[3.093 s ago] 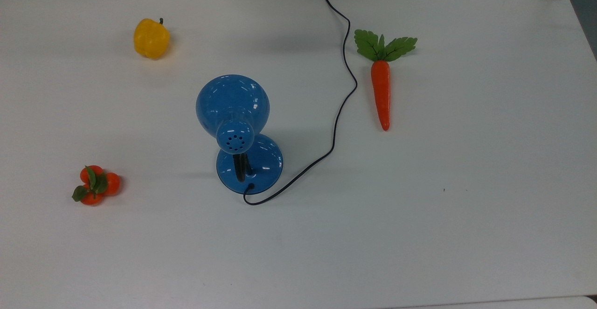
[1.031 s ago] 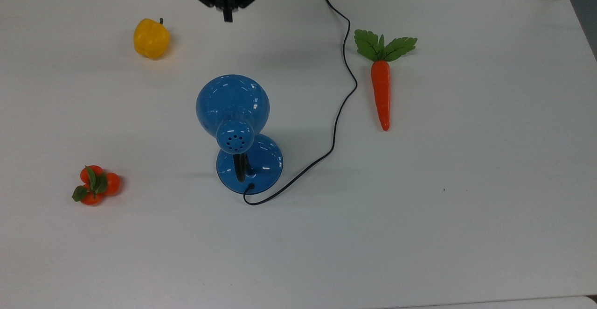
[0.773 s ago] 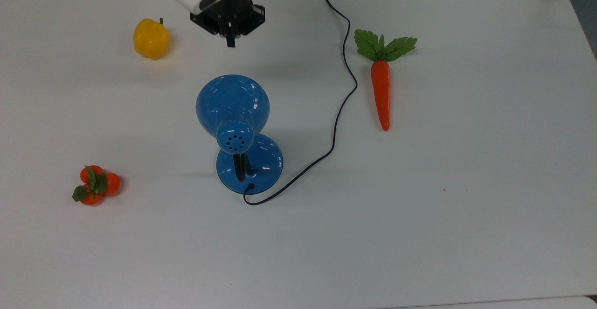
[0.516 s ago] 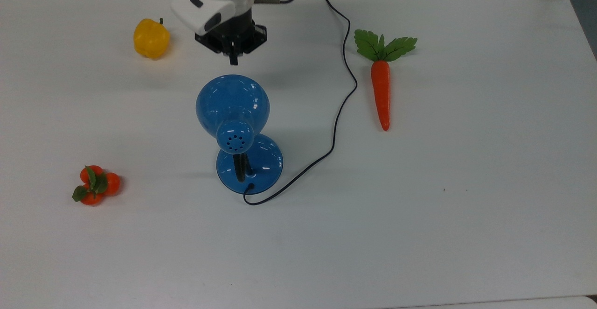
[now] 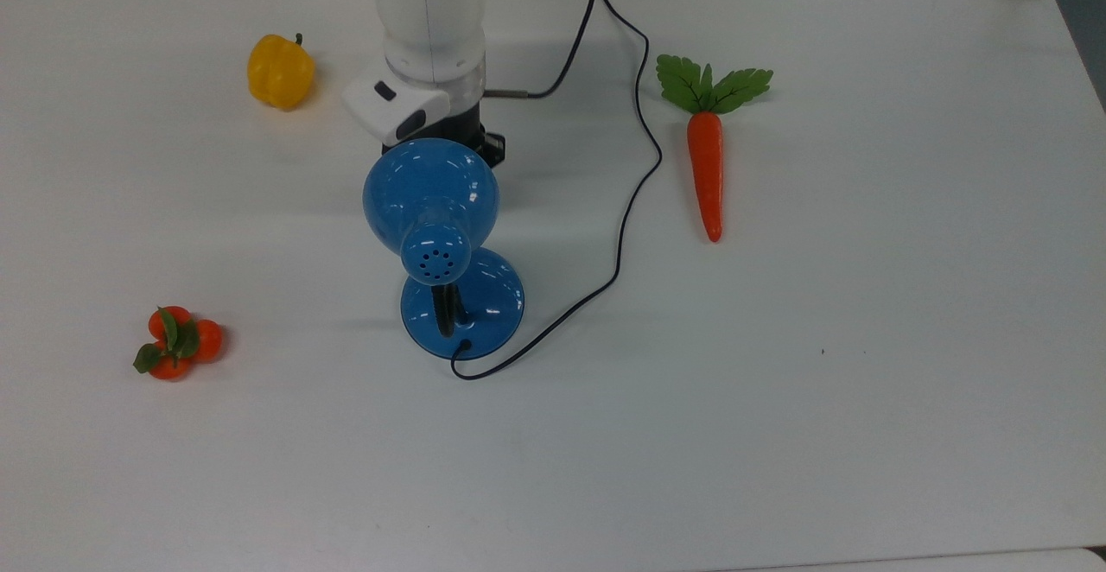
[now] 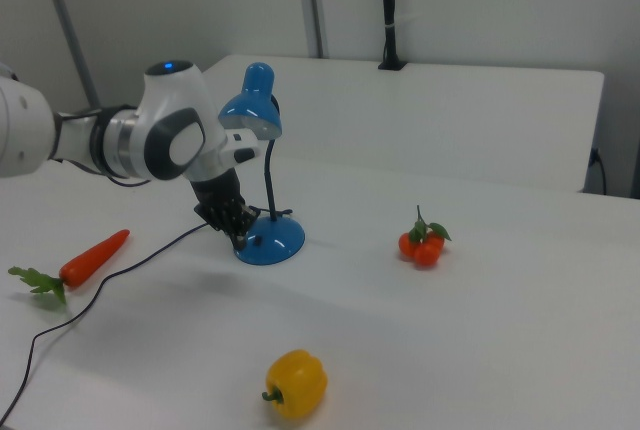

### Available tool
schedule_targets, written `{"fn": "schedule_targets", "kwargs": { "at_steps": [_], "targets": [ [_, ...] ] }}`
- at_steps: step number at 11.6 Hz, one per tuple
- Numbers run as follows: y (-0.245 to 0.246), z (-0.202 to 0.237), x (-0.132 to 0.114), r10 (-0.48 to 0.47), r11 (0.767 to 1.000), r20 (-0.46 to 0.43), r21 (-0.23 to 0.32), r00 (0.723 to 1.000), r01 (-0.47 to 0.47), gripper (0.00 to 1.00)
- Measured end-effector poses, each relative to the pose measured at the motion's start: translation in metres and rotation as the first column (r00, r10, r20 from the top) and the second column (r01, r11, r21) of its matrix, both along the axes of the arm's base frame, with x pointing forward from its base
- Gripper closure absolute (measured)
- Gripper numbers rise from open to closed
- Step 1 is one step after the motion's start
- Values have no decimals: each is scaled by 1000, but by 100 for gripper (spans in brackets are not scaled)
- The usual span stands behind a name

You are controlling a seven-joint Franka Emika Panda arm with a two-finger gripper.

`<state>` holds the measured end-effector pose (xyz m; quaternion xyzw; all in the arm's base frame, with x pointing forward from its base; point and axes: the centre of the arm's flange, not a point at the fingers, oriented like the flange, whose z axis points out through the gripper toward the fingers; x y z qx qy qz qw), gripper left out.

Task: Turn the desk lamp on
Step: 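Press the switch on the lamp base with the gripper fingers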

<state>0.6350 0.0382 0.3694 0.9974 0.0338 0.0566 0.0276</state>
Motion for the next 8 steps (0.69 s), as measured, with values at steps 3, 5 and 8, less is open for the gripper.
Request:
{"fn": "schedule_targets", "kwargs": {
  "at_steps": [3,5,8],
  "targets": [
    [4,-22,14,-2,1000,98,18,995,1,99],
    [5,-24,17,-3,1000,119,22,993,0,99],
    [6,-20,22,0,1000,179,29,984,-5,99]
  ]
}}
